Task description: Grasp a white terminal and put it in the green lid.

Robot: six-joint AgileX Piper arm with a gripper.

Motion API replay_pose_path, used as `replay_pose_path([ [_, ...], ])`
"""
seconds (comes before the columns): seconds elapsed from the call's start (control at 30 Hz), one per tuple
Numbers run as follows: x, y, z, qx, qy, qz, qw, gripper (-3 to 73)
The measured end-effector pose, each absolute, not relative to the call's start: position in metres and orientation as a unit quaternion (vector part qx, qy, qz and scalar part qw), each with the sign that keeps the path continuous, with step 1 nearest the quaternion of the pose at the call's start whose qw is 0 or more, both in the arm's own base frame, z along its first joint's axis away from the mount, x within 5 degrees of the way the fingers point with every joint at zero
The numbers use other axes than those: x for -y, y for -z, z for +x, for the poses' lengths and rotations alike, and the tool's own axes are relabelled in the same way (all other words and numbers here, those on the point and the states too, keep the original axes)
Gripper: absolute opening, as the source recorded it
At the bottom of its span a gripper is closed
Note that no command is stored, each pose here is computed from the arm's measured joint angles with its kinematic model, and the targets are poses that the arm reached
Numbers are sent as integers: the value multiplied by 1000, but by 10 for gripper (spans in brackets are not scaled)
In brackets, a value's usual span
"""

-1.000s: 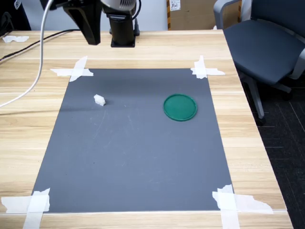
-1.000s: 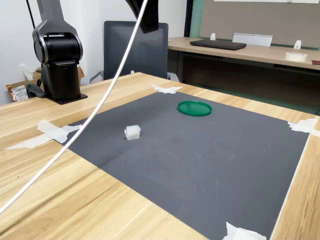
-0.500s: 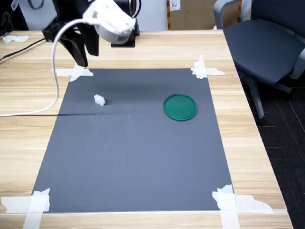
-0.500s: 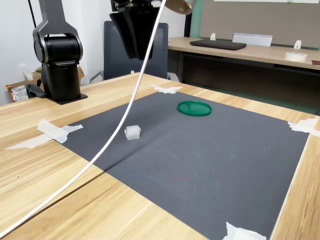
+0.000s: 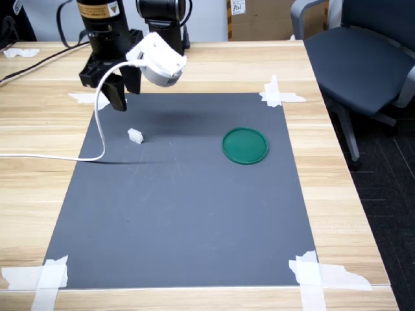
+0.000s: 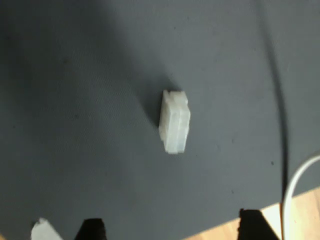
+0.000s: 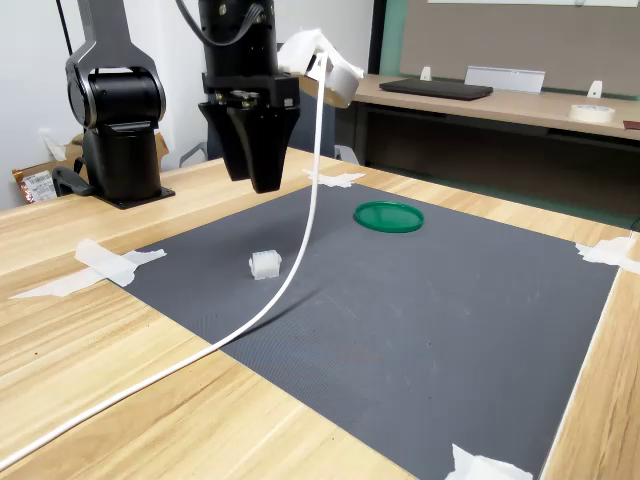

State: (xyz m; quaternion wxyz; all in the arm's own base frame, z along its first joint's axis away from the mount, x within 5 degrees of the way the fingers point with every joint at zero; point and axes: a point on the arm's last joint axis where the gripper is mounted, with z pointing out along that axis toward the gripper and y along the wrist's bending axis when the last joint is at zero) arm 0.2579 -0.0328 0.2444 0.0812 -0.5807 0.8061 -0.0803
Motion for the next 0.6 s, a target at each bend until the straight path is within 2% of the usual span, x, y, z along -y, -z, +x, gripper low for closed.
replay_pose_path([
  [0.33, 35, -218, 272, -812, 80, -573, 83, 518],
  [0.6, 35, -197, 279, -831, 56, -550, 62, 518],
])
